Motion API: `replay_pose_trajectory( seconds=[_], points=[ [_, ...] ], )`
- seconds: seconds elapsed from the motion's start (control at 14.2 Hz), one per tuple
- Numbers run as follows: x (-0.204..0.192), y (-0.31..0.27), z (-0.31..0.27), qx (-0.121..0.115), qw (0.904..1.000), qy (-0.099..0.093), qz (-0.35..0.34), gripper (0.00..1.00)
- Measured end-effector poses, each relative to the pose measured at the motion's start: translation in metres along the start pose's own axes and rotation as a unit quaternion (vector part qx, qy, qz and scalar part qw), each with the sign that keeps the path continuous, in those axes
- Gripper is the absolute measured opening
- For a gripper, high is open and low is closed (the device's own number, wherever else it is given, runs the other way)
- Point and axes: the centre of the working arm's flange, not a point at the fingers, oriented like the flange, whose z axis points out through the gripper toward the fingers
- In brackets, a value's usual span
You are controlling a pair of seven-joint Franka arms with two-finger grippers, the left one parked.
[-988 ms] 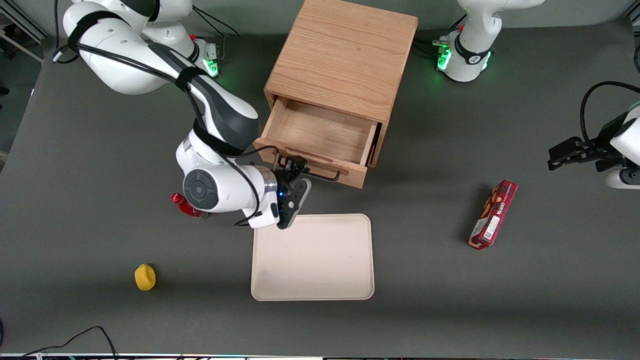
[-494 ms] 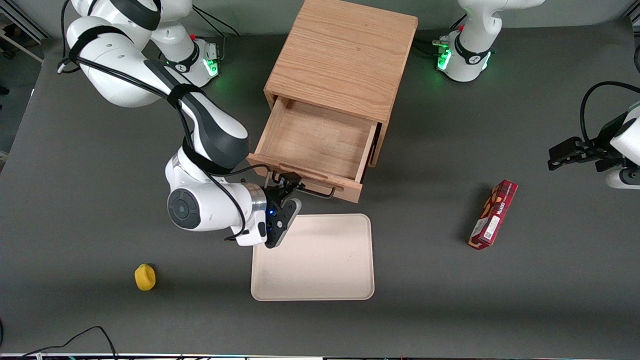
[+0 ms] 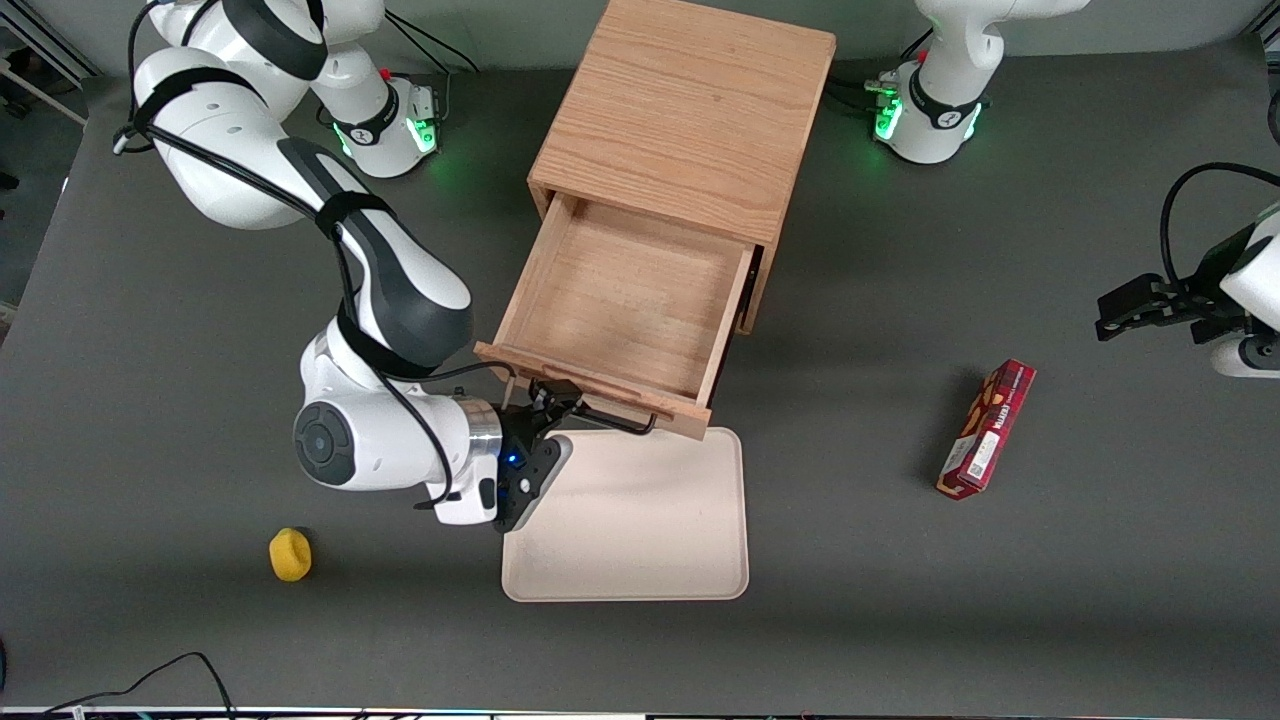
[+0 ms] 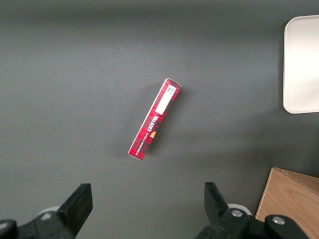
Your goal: Open upper drawer
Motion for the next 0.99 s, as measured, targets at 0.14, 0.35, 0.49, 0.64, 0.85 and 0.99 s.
replay_pose_trajectory(
  seconds=[0.14, 0.35, 0.49, 0.64, 0.85, 0.99],
  points=[
    [0.000, 0.006, -0.004, -0.004, 1.0000, 0.005, 0.003, 1.00],
    [0.008, -0.006, -0.035, -0.026, 0.9993, 0.026, -0.009, 1.00],
    [0.009, -0.028, -0.080, -0.057, 0.9974, 0.038, -0.023, 1.00],
    [0.001, -0.056, -0.127, -0.104, 0.9942, 0.027, -0.011, 1.00],
    [-0.022, -0.100, -0.187, -0.148, 0.9868, 0.010, 0.067, 1.00],
    [-0.048, -0.122, -0.239, -0.188, 0.9735, 0.015, 0.130, 1.00]
  ],
)
